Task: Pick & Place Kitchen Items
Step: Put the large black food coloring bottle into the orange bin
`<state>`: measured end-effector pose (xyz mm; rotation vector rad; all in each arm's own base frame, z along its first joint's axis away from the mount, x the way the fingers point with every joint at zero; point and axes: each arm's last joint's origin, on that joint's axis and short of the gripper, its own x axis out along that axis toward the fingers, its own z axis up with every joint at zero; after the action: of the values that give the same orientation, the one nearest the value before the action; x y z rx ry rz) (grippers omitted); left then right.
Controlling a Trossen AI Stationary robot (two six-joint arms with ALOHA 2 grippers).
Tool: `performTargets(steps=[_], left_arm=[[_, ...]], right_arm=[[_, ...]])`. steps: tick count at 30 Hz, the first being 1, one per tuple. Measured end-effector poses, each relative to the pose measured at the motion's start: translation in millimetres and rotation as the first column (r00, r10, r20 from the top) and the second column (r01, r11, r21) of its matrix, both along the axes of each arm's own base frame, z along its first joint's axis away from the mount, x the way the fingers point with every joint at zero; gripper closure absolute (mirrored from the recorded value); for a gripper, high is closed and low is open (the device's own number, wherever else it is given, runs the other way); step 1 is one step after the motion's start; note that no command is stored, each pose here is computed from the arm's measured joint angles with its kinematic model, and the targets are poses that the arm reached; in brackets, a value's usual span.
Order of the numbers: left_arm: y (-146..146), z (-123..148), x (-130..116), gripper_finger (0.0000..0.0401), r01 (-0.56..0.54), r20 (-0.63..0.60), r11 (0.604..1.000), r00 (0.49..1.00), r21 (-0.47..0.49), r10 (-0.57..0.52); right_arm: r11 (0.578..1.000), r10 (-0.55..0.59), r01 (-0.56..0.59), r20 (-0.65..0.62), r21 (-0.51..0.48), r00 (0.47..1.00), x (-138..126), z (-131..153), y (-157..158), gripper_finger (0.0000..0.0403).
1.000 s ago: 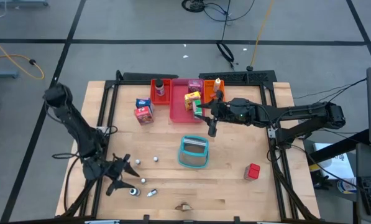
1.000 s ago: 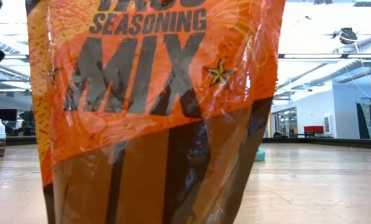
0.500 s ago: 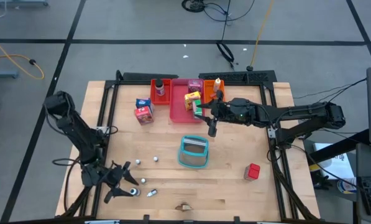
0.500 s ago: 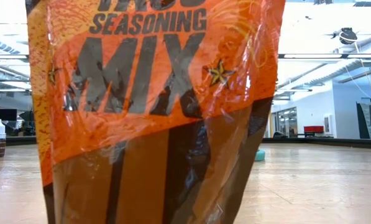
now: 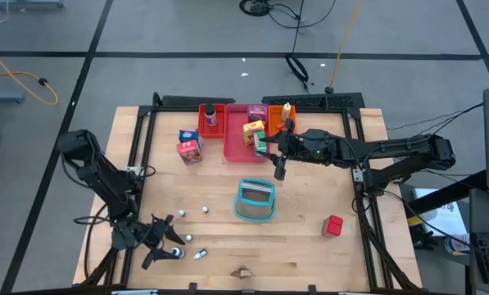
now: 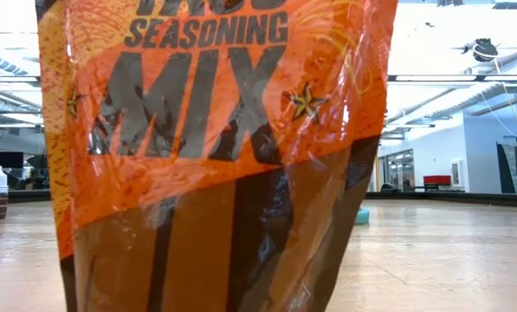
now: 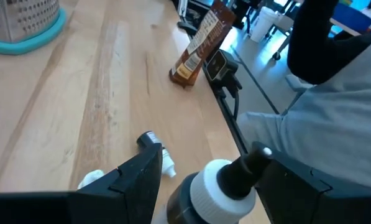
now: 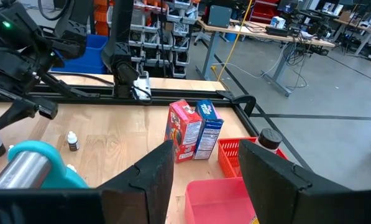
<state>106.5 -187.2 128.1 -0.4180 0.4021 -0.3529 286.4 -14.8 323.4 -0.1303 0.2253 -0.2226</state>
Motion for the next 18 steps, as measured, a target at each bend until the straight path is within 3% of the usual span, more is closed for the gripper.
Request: performTargets(steps=[12, 18], left_arm=[[-5, -12, 2, 0.0158, -0.014, -0.026, 1.0, 1.0, -0.018, 0.014], [-5, -12, 2, 0.0209, -0.01, -0.021, 1.0, 1.0, -0.017, 0.01]], right_arm=[[1.0, 0.0, 0.0, 0.0, -0.002, 1.0, 0, 0, 0, 0.0232], [1.0, 0.001, -0.001, -0.001, -0.002, 1.0, 0, 0, 0, 0.0232]])
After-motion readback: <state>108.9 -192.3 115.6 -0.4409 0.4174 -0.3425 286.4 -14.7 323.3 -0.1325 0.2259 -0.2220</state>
